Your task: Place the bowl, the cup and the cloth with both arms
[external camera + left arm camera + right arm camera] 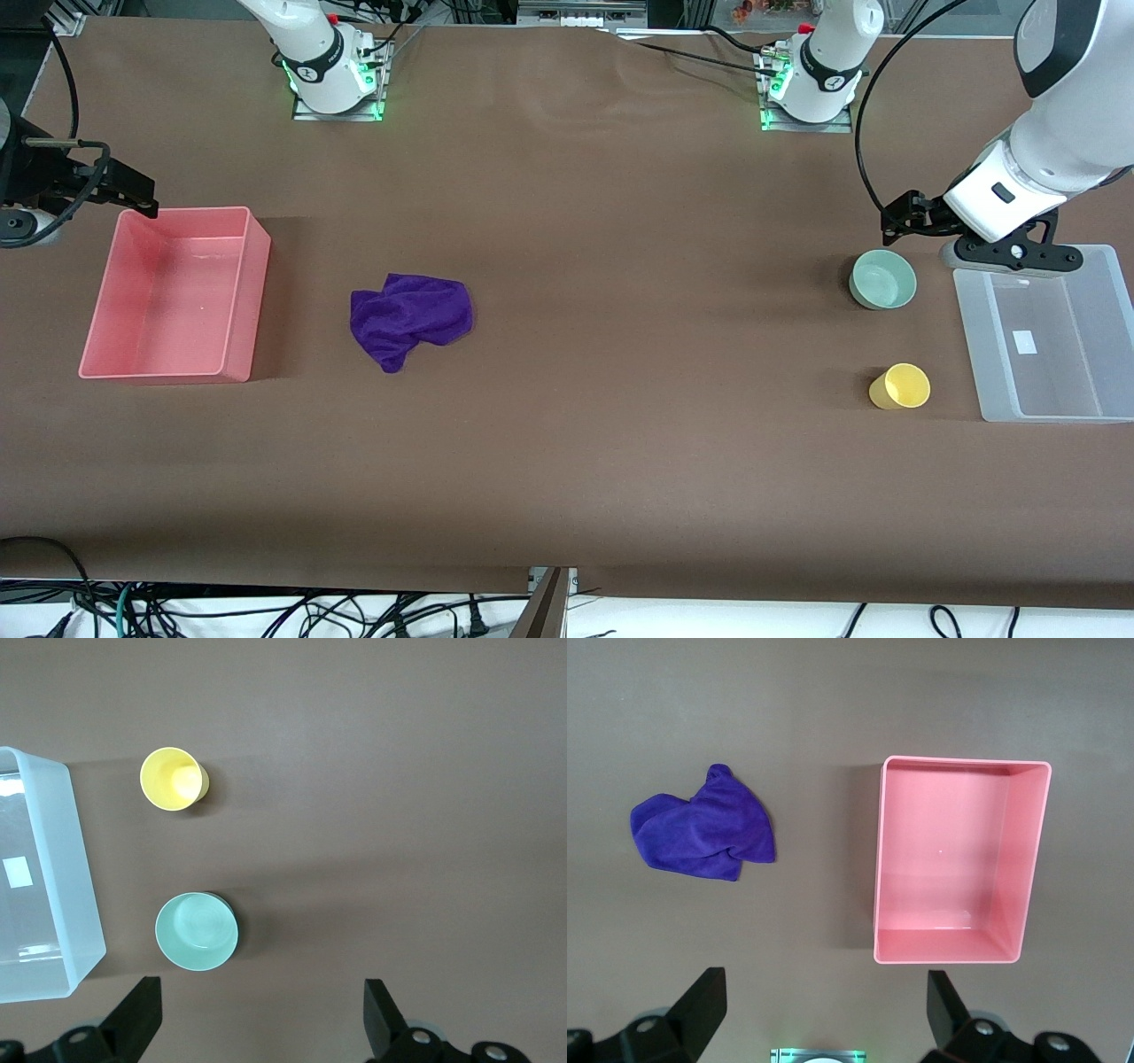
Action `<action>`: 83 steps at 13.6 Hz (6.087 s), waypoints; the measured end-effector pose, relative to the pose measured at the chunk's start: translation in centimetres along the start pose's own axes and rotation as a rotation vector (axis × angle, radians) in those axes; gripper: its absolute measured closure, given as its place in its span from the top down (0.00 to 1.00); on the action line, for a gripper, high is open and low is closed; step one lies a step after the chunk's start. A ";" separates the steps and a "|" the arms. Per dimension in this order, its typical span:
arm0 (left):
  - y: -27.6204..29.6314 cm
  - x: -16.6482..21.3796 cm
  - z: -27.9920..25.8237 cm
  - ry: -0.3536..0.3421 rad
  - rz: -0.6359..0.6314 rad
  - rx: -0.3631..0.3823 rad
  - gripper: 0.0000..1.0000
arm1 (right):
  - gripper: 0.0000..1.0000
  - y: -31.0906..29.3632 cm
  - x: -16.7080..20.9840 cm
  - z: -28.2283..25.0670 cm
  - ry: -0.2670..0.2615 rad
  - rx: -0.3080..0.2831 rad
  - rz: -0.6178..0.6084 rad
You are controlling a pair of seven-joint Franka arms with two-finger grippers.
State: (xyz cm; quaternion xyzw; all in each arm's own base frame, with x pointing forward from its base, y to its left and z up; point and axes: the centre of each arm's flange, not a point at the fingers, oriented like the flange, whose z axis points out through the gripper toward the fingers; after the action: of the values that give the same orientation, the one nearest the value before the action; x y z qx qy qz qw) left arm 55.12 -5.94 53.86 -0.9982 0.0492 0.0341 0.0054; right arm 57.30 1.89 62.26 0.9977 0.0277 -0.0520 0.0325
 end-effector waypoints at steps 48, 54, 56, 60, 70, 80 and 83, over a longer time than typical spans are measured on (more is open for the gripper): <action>-26.1 1.9 14.3 -0.032 0.795 -0.025 0.03 | 0.06 -11.0 9.1 22.9 -0.178 0.018 -0.328; -39.7 1.1 24.6 -0.019 0.880 -0.080 0.03 | 0.06 12.6 5.8 19.7 -0.336 0.059 -0.422; -42.1 1.3 28.9 0.016 0.921 -0.064 0.03 | 0.06 17.0 4.6 22.7 -0.359 0.072 -0.399; -43.4 2.0 32.4 0.056 0.953 -0.026 0.08 | 0.06 19.5 4.3 29.5 -0.303 0.035 -0.400; -29.6 7.8 15.3 0.003 0.765 -0.072 1.00 | 0.94 13.3 3.7 14.9 -0.121 0.117 -0.344; -18.9 14.2 30.4 0.002 0.331 -0.099 0.73 | 1.00 3.5 -2.0 -1.9 0.075 0.020 -0.205; -18.9 14.3 31.4 0.004 0.304 -0.102 0.38 | 1.00 3.2 -1.9 -1.3 0.058 0.026 -0.082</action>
State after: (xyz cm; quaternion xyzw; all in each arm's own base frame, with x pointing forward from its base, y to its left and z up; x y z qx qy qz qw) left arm 69.11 11.89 21.68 -0.9783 0.1979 0.0347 -0.0505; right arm 55.75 -1.35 63.92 0.9972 0.0686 -0.0247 0.0165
